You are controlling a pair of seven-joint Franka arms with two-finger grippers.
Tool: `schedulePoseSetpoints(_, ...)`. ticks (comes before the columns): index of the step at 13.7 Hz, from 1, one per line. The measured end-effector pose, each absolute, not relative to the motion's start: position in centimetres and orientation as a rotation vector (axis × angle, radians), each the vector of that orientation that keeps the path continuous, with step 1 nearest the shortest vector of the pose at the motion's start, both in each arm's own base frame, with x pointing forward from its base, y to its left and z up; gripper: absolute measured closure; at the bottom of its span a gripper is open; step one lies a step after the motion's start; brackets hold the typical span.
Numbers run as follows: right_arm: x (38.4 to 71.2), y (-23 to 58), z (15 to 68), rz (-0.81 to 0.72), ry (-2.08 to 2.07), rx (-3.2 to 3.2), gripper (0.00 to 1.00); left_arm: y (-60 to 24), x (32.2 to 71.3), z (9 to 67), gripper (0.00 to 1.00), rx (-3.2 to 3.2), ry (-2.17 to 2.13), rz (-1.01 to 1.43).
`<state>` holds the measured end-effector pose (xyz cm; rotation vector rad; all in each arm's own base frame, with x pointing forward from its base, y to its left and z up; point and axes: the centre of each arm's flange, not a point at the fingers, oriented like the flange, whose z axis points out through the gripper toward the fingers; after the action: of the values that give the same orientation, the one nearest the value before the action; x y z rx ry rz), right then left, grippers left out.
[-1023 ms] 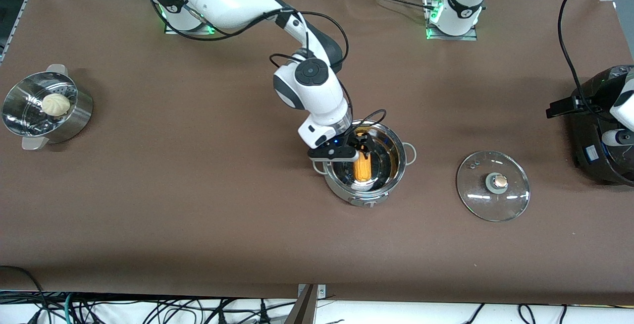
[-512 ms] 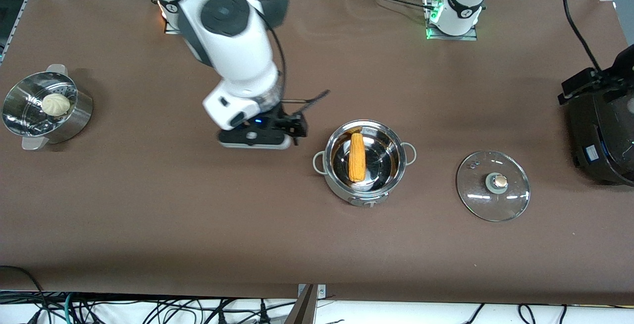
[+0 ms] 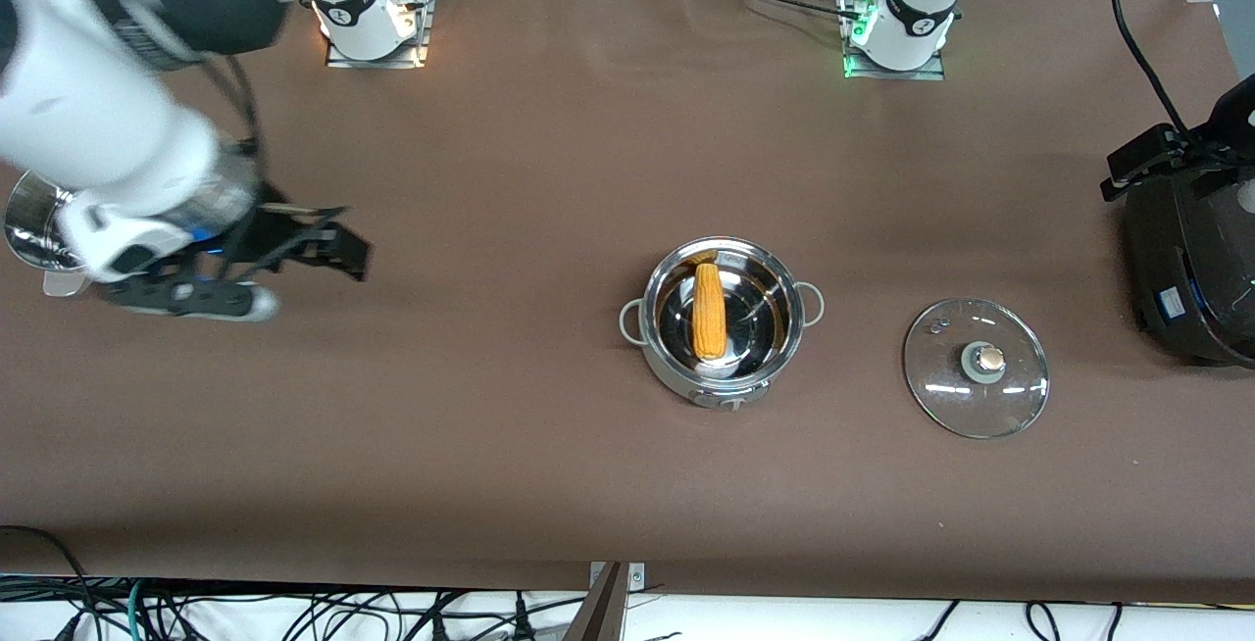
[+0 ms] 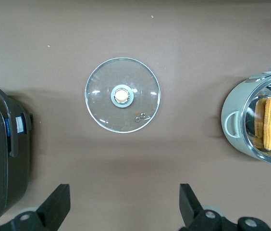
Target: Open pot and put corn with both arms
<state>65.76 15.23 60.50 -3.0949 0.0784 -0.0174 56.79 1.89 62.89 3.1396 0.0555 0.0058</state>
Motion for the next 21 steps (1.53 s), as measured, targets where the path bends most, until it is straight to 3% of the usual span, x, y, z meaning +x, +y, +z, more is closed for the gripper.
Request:
schedulePoseSetpoints(5,62.3,3.2,63.7,0.01,0.097,-3.128,0.0,2.4,56.8,62.8,0.0,3.139,0.07,0.004)
schedulePoseSetpoints(9,58.9,0.3,60.6,0.116,0.09,-3.144,0.0,2.6,56.8,62.8,0.0,3.139,0.074,0.003)
schedulePoseSetpoints(12,58.8,-0.3,57.5,0.155,-0.078,-3.138,0.0,2.6,56.8,62.8,0.0,3.139,0.074,0.002)
schedulePoseSetpoints(21,59.1,-1.2,56.0,0.176,-0.118,-3.132,0.0,2.8,56.8,62.8,0.0,3.139,0.08,0.002)
